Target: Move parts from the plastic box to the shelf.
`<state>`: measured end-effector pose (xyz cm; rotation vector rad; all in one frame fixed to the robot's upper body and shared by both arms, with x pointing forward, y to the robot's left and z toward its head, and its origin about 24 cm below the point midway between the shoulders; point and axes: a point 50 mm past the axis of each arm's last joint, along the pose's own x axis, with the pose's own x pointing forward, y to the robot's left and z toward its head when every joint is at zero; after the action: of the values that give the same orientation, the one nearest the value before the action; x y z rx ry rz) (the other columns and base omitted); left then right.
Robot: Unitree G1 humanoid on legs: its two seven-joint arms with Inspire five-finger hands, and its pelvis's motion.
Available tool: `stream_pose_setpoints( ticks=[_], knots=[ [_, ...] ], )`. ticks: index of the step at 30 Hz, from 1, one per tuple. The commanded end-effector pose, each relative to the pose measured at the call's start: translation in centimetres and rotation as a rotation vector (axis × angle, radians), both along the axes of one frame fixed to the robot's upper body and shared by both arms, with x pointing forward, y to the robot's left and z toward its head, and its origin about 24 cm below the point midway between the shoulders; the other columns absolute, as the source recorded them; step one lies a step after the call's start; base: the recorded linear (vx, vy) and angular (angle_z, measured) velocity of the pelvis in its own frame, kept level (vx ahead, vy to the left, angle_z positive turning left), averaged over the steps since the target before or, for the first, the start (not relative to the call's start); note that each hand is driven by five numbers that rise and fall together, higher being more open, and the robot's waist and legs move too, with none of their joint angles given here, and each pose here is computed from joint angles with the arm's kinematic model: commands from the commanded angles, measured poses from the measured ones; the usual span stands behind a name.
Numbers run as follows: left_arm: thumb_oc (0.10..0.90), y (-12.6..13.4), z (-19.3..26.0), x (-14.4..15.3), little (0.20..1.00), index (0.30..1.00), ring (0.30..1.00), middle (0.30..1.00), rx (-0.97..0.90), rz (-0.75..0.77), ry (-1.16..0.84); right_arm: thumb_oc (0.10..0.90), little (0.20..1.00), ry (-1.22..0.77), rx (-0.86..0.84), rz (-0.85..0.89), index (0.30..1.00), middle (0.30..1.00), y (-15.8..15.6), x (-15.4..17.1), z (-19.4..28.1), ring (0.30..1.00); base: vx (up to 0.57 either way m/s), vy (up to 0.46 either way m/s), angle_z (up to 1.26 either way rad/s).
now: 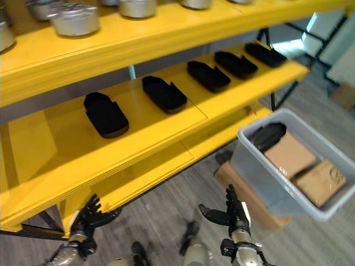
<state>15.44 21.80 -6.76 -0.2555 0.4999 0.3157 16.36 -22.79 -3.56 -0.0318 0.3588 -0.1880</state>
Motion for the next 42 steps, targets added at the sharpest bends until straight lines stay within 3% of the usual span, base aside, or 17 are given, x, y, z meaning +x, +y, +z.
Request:
stream_pose_setpoints(
  ticks=[1, 7, 15, 23, 33, 42],
  knots=[
    [0.900, 3.5, 4.4, 1.4, 1.000, 1.000, 1.000, 1.000, 0.092, 0.062, -0.210, 0.900, 1.000, -0.263, -0.016, 0.049, 1.000, 1.000, 0.6, 2.6, 4.6, 1.000, -0.01, -0.102, -1.30],
    [0.900, 3.3, 3.8, 0.8, 1.000, 1.000, 1.000, 1.000, 0.066, 0.083, -0.186, 0.900, 1.000, -0.260, -0.016, 0.052, 1.000, 1.000, 0.6, 2.7, 4.7, 1.000, 0.05, -0.217, -1.06],
    [0.900, 1.8, 5.8, 3.9, 1.000, 1.000, 1.000, 1.000, 0.041, 0.036, -0.316, 0.900, 1.000, -0.306, -0.034, 0.030, 1.000, 1.000, -0.5, 2.5, 5.7, 1.000, 0.13, -0.302, -0.08],
    [0.900, 1.2, 6.4, 4.5, 1.000, 1.000, 1.000, 1.000, 0.018, 0.037, -0.352, 0.900, 1.000, -0.291, -0.027, 0.061, 1.000, 1.000, -0.7, 2.3, 5.6, 1.000, 0.14, -0.334, -0.51],
    [0.900, 2.5, 4.9, 1.8, 1.000, 1.000, 1.000, 1.000, -0.010, 0.150, -0.294, 0.900, 1.000, -0.256, -0.064, 0.134, 1.000, 1.000, -0.3, 3.4, 5.1, 1.000, 0.15, 0.024, -0.94],
    [0.900, 1.5, 4.3, 1.9, 1.000, 1.000, 1.000, 1.000, -0.045, 0.099, -0.269, 0.900, 1.000, -0.198, -0.071, 0.120, 1.000, 1.000, -0.6, 1.8, 4.0, 1.000, 0.19, 0.237, -0.69]
  ],
)
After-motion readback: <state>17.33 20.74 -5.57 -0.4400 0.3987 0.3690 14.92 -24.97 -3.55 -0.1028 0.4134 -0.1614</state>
